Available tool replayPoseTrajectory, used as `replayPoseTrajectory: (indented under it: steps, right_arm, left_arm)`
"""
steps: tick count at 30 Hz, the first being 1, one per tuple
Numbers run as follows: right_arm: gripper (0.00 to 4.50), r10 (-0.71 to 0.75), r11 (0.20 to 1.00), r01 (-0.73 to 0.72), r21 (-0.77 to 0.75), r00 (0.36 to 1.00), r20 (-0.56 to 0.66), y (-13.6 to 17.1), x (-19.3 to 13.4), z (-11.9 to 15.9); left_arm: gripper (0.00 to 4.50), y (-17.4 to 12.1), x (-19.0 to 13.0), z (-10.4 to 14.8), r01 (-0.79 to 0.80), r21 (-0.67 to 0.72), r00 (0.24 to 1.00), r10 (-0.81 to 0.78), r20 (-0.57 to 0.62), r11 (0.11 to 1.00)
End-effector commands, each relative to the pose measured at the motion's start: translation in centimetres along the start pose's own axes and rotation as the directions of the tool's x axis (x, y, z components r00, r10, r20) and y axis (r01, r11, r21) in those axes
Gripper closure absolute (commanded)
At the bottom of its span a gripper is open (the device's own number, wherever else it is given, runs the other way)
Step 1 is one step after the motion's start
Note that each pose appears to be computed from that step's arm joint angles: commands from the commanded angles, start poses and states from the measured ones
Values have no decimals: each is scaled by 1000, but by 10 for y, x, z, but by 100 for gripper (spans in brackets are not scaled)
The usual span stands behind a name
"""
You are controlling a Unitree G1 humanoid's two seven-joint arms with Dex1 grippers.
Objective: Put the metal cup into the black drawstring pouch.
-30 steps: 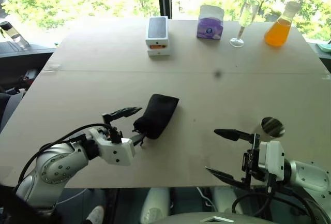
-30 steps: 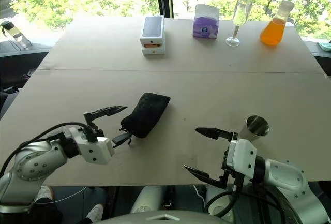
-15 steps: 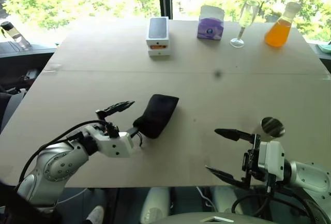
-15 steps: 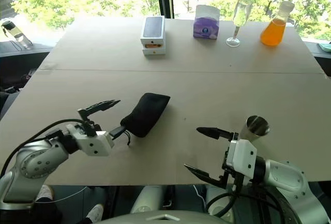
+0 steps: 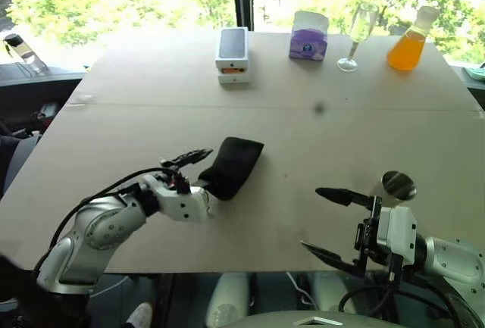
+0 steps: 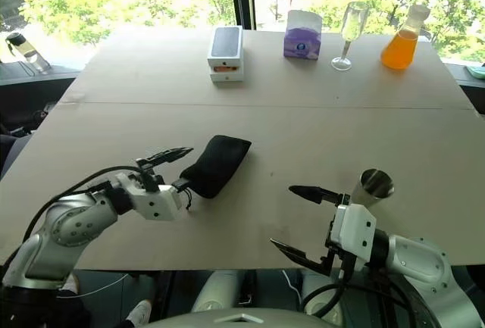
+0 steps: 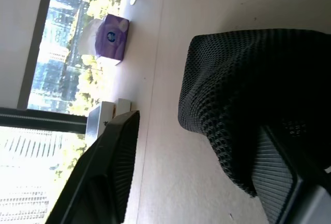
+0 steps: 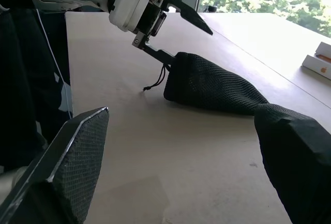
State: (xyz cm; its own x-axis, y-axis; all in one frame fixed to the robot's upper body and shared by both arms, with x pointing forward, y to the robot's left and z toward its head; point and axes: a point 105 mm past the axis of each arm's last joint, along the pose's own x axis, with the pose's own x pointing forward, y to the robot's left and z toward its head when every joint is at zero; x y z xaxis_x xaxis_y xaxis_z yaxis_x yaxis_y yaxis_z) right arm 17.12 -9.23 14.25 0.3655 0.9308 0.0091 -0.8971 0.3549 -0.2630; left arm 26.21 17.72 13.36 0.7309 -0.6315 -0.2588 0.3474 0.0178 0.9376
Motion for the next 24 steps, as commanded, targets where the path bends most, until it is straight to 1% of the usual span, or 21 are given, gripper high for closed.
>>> replayPoseTrajectory:
  steps: [1,3,4,5,8,10,11,12,13,14,16,20,21,22,24]
  right_arm:
    - [0,14,999,-12,-35,999,33,4,3,11]
    - [0,10,999,-9,-34,999,32,4,3,11]
    - [0,9,999,-8,-35,999,31,5,3,11]
    - [0,7,999,-6,-36,1000,31,5,3,11]
    - [0,1,999,0,-38,1000,28,4,3,10]
    - [0,-3,999,4,-41,1000,25,3,3,10]
    - [0,-6,999,7,-42,1000,23,2,3,10]
    - [0,-9,999,10,-46,1000,19,2,3,9]
    - [0,-13,999,13,-49,1000,16,1,3,9]
    - [0,-22,998,23,-50,1000,16,-1,3,9]
    - [0,-57,997,58,-48,998,12,-6,2,10]
    - [0,-131,990,131,-62,991,2,-20,2,11]
    - [0,-152,987,150,-61,988,-34,-25,3,8]
    - [0,-182,982,179,-61,982,-52,-30,3,6]
    - [0,-245,969,244,-39,968,-46,-40,4,12]
  left_arm:
    - [326,2,3,4,49,-21,998,-48,29,999]
    - [416,1,4,4,86,-42,996,-84,32,995]
    - [437,0,5,3,108,-60,994,-107,33,992]
    - [437,-1,6,3,125,-76,992,-123,33,989]
    - [437,-3,9,4,195,-187,981,-190,47,963]
    - [437,-5,13,4,248,-365,967,-250,44,897]
    - [437,-6,14,5,278,-469,956,-288,52,838]
    - [437,-6,15,8,320,-590,937,-339,82,741]
    - [437,-4,18,13,363,-711,911,-388,136,603]
    - [437,0,21,19,387,-789,892,-410,189,478]
    - [437,9,30,33,419,-863,856,-440,271,283]
    - [437,25,52,51,401,-916,822,-450,347,27]
    - [437,30,59,54,390,-920,819,-442,365,-36]
    - [437,33,65,56,379,-922,818,-438,372,-75]
    - [437,36,77,58,357,-928,820,-440,367,-108]
